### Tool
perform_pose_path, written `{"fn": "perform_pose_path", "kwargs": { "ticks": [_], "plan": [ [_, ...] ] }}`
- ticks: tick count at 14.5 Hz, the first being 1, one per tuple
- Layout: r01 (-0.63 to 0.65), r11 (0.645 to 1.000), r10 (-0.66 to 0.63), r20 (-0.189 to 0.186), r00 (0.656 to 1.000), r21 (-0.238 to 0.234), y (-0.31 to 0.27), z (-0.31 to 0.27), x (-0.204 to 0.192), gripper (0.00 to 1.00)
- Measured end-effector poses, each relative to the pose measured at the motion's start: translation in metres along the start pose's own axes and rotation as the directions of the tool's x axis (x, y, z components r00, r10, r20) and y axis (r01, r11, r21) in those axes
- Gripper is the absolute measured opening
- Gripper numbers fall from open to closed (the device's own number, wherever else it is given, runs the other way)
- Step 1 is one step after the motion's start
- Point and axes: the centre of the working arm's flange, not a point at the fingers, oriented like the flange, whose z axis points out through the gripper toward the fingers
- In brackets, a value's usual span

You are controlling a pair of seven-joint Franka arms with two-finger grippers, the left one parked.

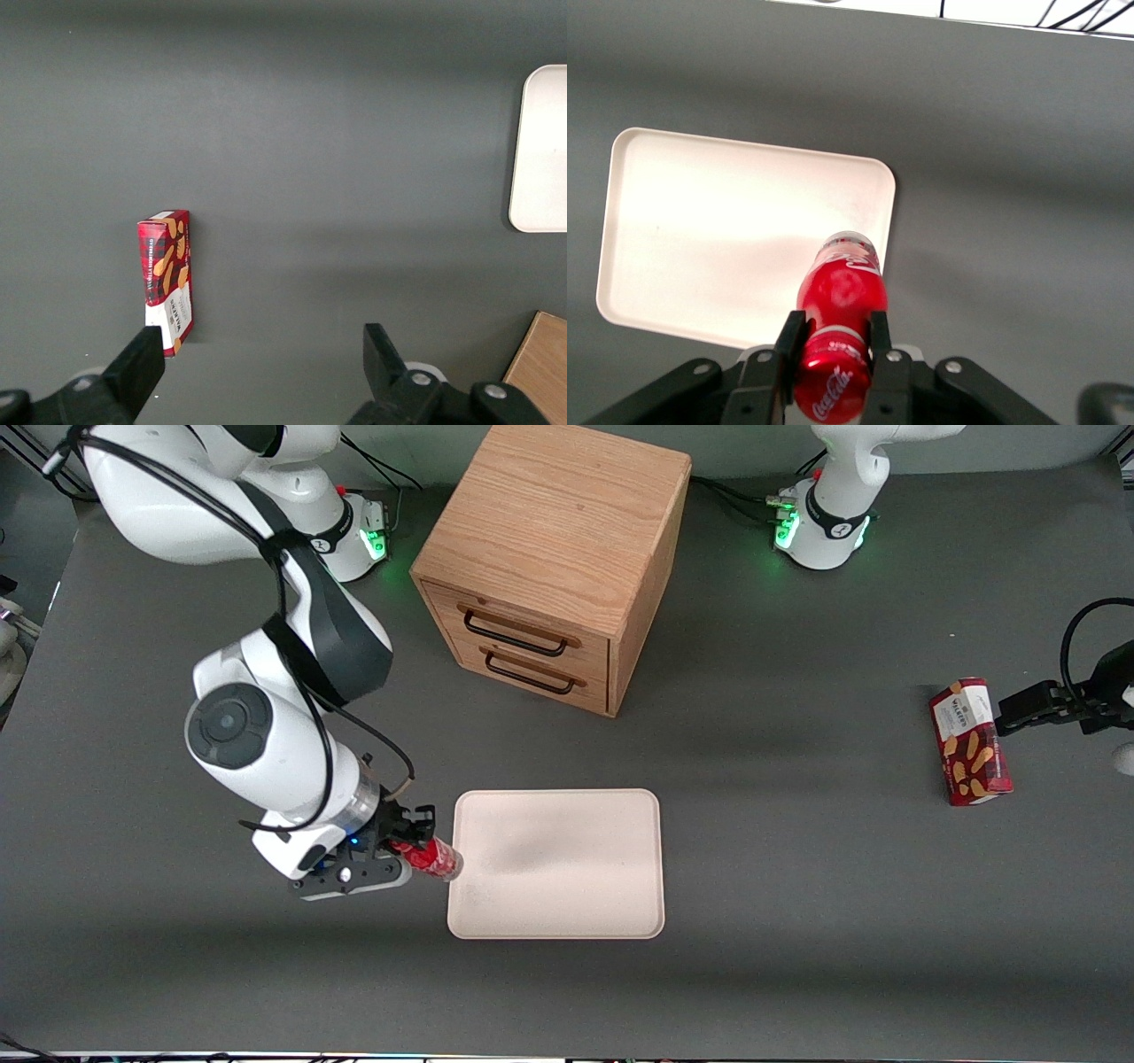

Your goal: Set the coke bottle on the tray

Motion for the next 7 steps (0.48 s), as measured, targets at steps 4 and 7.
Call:
{"fn": "perform_pose_path", "kwargs": {
  "ticks": [4,7],
  "plan": [
    [0.033,0.999,-0.034,-0.015,0.999,-0.027,-0.005,0.060,0.007,0.33],
    [0.043,0.999,-0.043,-0.002,0.999,-0.015,-0.010,0.100,0.007,0.33]
  ]
}}
